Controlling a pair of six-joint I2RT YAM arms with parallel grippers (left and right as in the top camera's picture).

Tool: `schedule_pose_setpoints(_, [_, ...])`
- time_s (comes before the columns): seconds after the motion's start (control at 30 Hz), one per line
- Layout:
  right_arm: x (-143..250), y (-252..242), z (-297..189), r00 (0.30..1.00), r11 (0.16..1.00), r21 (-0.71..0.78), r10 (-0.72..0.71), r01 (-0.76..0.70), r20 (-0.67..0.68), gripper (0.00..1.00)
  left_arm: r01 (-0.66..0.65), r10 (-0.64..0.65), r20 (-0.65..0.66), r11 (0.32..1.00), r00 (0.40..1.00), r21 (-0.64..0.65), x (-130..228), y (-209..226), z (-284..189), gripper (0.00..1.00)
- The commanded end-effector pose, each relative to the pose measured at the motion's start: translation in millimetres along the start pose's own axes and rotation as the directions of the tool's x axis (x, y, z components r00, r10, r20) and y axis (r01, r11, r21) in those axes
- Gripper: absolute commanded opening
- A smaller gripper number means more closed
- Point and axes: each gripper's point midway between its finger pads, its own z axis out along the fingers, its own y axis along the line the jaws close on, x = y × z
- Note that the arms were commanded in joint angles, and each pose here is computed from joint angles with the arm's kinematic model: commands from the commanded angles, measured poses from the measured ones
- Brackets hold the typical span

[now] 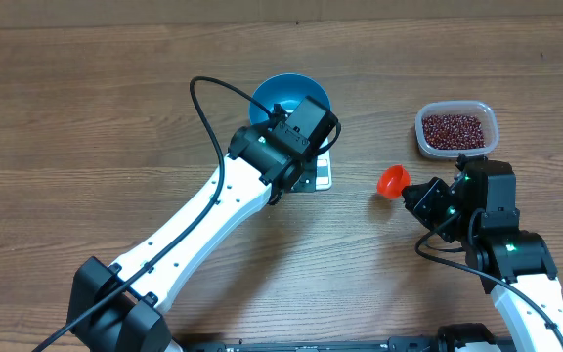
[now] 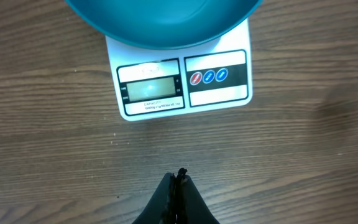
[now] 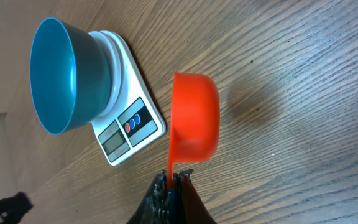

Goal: Scoop item into bowl and weigh 150g on scale
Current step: 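Move the left gripper down over the scale's button panel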

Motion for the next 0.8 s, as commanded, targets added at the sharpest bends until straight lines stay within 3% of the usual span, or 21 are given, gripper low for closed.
schedule_pose_setpoints(0.0, [-10,11,-8,0.999,0.999,-0.023,-0.028,0.029,0.044,0.04,-0.027,0.027,0.023,1.0,0.999,-0.004,3,2,2,0.04])
schedule_pose_setpoints(0.77, [-11,12,-8,0.998,0.999,-0.026,-0.029,0.031,0.046,0.04,-0.264,0.259,0.105,0.964,0.96,0.038,2,-11,39,0.04])
